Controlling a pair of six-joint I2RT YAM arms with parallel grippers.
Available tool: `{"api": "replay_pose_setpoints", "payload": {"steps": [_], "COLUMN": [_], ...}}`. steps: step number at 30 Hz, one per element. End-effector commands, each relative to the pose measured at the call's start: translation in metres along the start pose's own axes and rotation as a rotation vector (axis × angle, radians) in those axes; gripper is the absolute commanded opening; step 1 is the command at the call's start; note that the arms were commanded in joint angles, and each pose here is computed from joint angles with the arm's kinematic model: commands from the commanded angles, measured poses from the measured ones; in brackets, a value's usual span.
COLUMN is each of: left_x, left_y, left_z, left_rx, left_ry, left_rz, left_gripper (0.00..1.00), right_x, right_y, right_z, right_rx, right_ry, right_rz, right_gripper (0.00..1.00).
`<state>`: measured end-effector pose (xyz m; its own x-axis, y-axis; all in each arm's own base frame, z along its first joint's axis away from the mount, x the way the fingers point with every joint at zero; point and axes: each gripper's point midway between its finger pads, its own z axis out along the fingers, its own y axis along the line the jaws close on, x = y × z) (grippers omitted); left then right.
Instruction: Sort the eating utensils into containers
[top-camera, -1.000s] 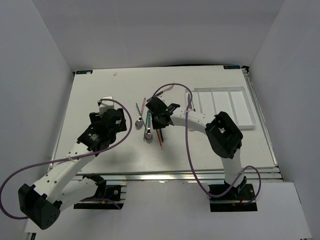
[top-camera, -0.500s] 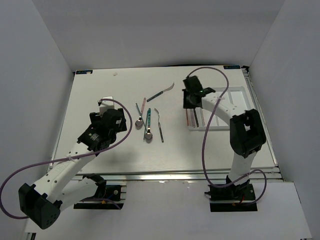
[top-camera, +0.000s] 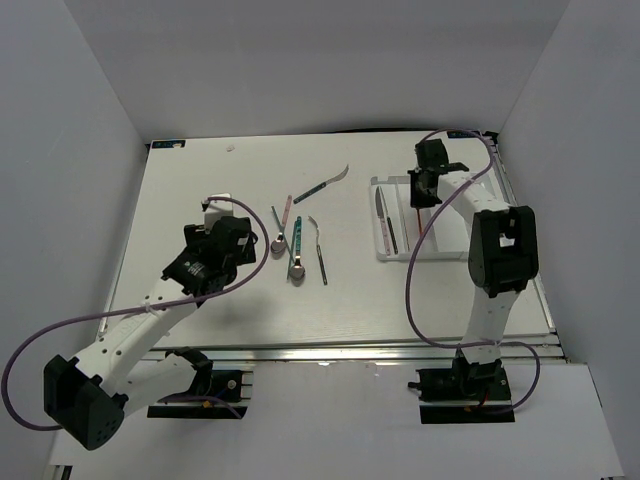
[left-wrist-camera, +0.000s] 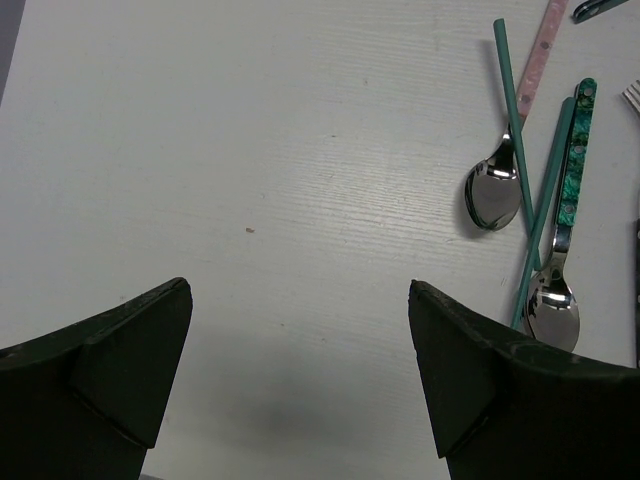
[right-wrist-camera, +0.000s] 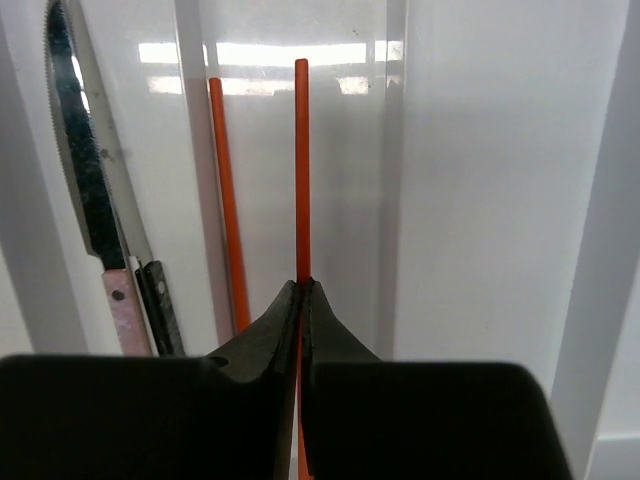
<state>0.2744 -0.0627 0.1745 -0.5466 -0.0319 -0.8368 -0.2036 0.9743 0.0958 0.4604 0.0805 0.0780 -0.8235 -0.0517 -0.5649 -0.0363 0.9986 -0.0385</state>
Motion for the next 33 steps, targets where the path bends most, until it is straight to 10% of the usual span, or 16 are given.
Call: {"api": "replay_pose_setpoints", "payload": {"steps": [1, 5, 23, 33], "left_x": [0.003, 0.004, -0.030, 0.003], "left_y": [0.003, 0.003, -0.100, -0.174], "left_z": [0.002, 0.004, 0.060, 0.118], "left_rx": [-0.022, -0.033, 0.050, 0.172], "left_ry": [0.004, 0.010, 0.115, 0.282], "left_rz": [0.006, 0.012, -0.190, -0.048], "left_gripper": [0.98, 0.98, 0.97, 0.55], "right_x": [-0.008, -0.016, 0.033, 0.086], "right_y": [-0.001, 0.002, 0.113, 0.103], "right_z": [0.005, 0.002, -0.122, -0.136], "right_rx": [-0.018, -0.032, -0.312, -0.321], "right_ry": [0.009, -0.004, -0.152, -0.120], "right_rz": [-0.044, -0.045, -0.090, -0.091], "right_gripper": [0.03, 0.35, 0.47, 0.49]}}
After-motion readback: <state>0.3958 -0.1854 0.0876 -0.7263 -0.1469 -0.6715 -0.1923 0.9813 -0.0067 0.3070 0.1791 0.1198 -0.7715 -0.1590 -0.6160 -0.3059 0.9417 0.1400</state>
